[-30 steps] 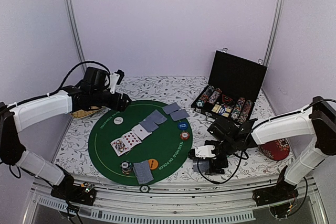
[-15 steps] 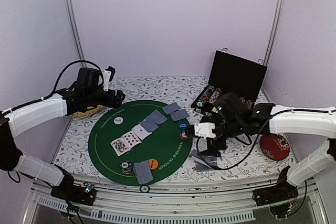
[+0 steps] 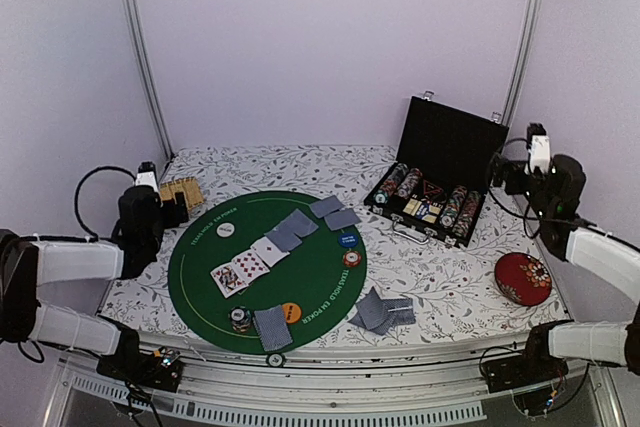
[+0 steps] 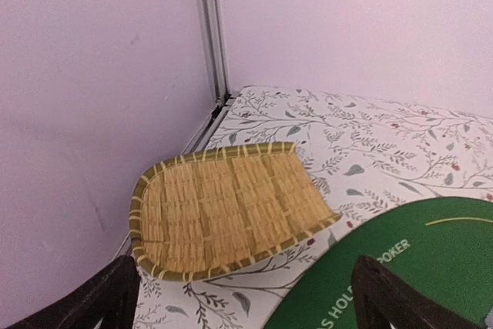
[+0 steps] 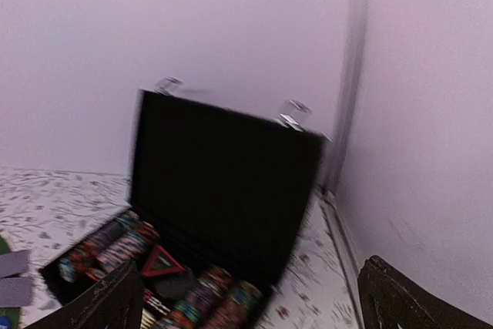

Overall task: Distribute texas hold em gaming equipment
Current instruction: Reset both arms

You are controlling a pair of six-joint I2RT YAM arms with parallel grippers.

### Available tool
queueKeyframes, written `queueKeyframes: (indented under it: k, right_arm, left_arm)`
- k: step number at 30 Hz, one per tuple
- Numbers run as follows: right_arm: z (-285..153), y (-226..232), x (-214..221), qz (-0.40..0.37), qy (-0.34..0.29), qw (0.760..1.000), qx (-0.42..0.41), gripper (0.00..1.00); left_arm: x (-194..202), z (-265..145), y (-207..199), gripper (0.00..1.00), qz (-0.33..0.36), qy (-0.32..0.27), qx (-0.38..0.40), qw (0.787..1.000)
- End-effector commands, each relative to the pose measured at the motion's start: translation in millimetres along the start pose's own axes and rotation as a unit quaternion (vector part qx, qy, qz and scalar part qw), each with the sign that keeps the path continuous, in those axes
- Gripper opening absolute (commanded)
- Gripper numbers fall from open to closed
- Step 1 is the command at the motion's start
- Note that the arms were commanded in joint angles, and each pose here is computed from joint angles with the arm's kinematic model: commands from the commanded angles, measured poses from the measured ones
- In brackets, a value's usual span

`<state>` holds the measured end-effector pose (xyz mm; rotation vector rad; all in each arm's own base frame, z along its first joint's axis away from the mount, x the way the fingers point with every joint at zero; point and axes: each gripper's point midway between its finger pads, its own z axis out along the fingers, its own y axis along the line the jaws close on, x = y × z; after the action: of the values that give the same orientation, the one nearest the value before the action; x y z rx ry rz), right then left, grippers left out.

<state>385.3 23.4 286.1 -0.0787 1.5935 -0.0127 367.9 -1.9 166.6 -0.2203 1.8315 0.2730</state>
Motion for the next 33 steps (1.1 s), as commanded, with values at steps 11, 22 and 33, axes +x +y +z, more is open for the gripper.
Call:
queueKeyframes:
  k: [11, 22, 33]
  right_arm:
    - [-9.0, -52.7, 117.8, 0.078, 0.006, 0.994, 0.083, 0.99]
    - [0.0, -11.8, 132.1, 0.033, -0.002, 0.999, -0.036, 0.99]
    - [0.4, -10.6, 131.4, 0.03, -0.003, 0.999, -0.04, 0.99]
  left_arm:
    - [-11.2, 6.5, 8.1, 0.98, 0.043, -0.134, -0.028, 0.99]
    - [6.8, 13.3, 24.1, 0.98, -0.002, -0.142, 0.026, 0.989]
    - [5.0, 16.5, 18.3, 0.98, 0.007, -0.145, 0.047, 0.988]
